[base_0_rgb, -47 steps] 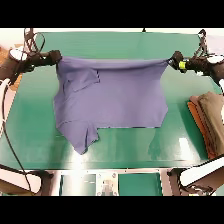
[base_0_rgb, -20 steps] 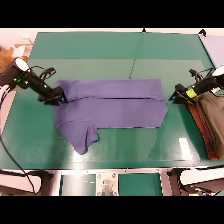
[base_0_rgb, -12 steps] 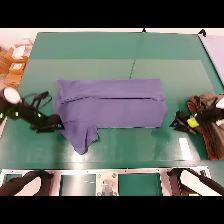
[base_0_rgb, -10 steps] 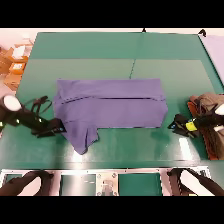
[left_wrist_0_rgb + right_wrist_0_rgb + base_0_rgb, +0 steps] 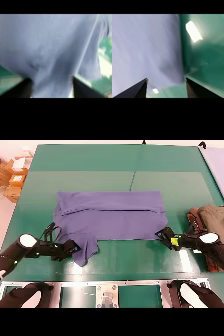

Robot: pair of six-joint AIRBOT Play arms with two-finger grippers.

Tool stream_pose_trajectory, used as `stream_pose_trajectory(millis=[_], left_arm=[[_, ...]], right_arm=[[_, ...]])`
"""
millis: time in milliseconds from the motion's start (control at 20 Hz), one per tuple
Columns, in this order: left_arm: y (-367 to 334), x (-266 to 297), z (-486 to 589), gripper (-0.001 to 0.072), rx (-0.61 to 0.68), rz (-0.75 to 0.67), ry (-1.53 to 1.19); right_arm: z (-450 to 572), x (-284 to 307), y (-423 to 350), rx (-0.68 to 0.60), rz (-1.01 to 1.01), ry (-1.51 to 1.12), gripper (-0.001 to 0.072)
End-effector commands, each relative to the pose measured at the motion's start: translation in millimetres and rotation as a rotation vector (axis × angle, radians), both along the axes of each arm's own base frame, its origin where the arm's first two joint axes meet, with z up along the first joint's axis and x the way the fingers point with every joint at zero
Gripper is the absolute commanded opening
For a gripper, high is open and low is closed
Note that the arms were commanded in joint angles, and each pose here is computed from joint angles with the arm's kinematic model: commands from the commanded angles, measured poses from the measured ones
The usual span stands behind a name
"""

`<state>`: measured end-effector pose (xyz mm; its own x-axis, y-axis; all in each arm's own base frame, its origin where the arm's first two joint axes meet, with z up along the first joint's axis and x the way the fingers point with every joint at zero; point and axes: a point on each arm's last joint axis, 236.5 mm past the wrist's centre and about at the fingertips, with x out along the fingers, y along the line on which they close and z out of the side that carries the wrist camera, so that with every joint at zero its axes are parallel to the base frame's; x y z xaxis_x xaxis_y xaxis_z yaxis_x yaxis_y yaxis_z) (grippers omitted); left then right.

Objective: Fold the shirts.

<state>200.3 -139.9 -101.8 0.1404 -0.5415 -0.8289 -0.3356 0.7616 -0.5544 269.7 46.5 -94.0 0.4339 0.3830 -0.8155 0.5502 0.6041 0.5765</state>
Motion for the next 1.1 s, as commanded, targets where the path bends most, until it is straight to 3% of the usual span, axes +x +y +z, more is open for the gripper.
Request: stream_pose_trajectory(millis=[0, 50, 100, 250, 450, 650, 800, 1050], left_arm=[[2, 24, -2, 0.0121, 0.003, 0.104, -0.075], [2, 25, -1, 0.0026, 0.003, 0.106, -0.083], [1, 26, 0, 0.0025, 0.0, 0.101, -0.088], [0, 23, 1, 0.0025, -0.003, 0.082, -0.088], [0, 19, 16, 0.0024, 0.038, -0.073, -0.095], [22, 20, 49, 0.0024, 0.167, -0.197, -0.085], [34, 23, 64, 0.0024, 0.226, -0.234, -0.087], [24, 53, 103, 0.0024, 0.197, -0.223, -0.199]], right_arm=[[-5, 21, -1, 0.021, -0.105, -0.043, 0.0533], [-4, 24, 2, 0.051, -0.132, -0.039, 0.0532], [-4, 26, 3, 0.068, -0.147, -0.039, 0.0512], [-5, 23, 4, 0.056, -0.112, -0.039, 0.0038], [-5, 5, 8, 0.026, 0.021, 0.007, 0.0017], [10, -13, -19, -0.02, 0.11, 0.083, 0.0017], [22, -13, -40, -0.062, 0.128, 0.097, 0.0017], [66, 18, -48, -0.089, 0.159, 0.01, 0.0018]])
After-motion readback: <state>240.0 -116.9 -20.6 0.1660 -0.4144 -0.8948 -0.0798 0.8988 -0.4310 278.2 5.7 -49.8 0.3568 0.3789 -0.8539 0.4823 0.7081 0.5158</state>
